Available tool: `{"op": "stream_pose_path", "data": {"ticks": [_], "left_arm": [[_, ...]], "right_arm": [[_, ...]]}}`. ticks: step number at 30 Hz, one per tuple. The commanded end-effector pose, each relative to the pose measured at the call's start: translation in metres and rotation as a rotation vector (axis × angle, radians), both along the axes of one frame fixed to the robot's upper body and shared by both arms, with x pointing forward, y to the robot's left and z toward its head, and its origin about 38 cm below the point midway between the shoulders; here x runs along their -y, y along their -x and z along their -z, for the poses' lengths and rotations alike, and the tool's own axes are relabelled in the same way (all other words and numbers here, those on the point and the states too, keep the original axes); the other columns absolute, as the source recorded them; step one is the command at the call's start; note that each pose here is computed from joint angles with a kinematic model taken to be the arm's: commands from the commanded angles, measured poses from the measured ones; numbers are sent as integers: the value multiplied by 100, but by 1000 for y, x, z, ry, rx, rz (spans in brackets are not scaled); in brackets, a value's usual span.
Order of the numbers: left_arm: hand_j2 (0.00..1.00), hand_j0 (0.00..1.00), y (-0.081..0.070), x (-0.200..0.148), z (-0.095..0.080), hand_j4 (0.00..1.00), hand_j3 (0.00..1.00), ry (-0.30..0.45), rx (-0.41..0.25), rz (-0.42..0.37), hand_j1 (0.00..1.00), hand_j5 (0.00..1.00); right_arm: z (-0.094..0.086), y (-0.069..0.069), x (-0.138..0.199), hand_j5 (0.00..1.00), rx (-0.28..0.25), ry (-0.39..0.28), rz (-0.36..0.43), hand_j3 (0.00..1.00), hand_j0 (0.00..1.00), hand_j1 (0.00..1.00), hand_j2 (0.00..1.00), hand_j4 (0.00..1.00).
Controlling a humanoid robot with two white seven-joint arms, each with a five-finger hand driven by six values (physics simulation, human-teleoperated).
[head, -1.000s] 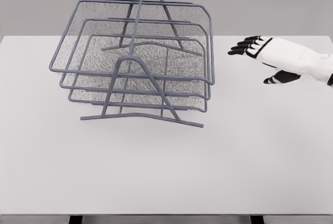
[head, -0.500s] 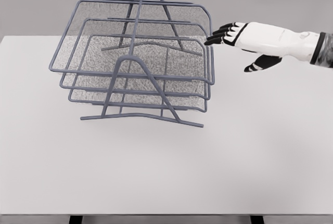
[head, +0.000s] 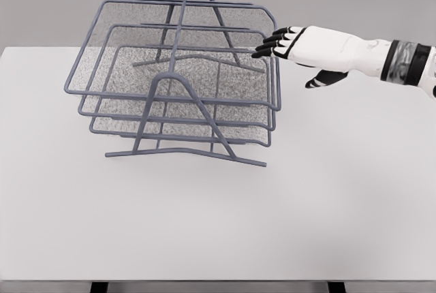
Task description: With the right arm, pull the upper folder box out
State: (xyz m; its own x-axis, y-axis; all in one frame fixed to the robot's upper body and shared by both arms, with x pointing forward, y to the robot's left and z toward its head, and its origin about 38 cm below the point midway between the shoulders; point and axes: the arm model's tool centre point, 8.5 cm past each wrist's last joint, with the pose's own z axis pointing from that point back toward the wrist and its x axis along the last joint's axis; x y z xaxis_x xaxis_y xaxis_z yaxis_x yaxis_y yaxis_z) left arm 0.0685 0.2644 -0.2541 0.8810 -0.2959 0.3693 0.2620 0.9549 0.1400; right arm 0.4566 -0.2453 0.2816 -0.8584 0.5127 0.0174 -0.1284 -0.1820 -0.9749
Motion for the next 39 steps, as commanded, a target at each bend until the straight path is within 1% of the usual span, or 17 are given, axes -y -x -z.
{"op": "stream_pose_path", "data": {"ticks": [1, 5, 6, 7, 11, 16, 27, 29, 30, 31, 39], "left_arm": [[100, 100, 0, 0, 0, 100, 100, 0, 0, -1, 100, 100], [100, 100, 1, 0, 0, 100, 100, 0, -1, -2, 100, 100], [100, 100, 0, 0, 0, 100, 100, 0, 1, -2, 100, 100], [100, 100, 0, 0, 0, 100, 100, 0, 0, -1, 100, 100], [100, 100, 0, 0, 0, 100, 100, 0, 0, -1, 100, 100], [100, 100, 0, 0, 0, 100, 100, 0, 0, -1, 100, 100], [100, 100, 0, 0, 0, 100, 100, 0, 1, -2, 100, 100], [100, 100, 0, 0, 0, 100, 100, 0, 0, -1, 100, 100], [100, 100, 0, 0, 0, 100, 100, 0, 0, -1, 100, 100], [100, 100, 0, 0, 0, 100, 100, 0, 0, -1, 100, 100], [100, 100, 0, 0, 0, 100, 100, 0, 0, -1, 100, 100]], "right_arm": [[5, 0, -8, 100, -5, 2, -10, 100, 100, 100, 100, 100], [13, 1, -9, 100, -24, 11, -13, 100, 100, 100, 100, 100], [16, 1, -8, 100, -21, 26, -9, 100, 100, 100, 100, 100], [21, 3, -8, 100, -32, 27, -7, 100, 100, 100, 100, 100], [30, 6, -5, 100, -49, 33, -4, 100, 100, 100, 100, 100], [32, 7, 0, 100, -55, 42, 4, 100, 100, 100, 100, 100], [27, 10, 22, 100, -52, 68, 40, 100, 100, 100, 100, 100], [28, 10, 23, 100, -56, 72, 41, 100, 100, 100, 100, 100], [32, 11, 25, 100, -64, 71, 46, 100, 100, 100, 100, 100], [34, 13, 33, 100, -71, 84, 59, 100, 100, 100, 100, 100], [32, 15, 44, 100, -72, 98, 77, 100, 100, 100, 100, 100]]}}
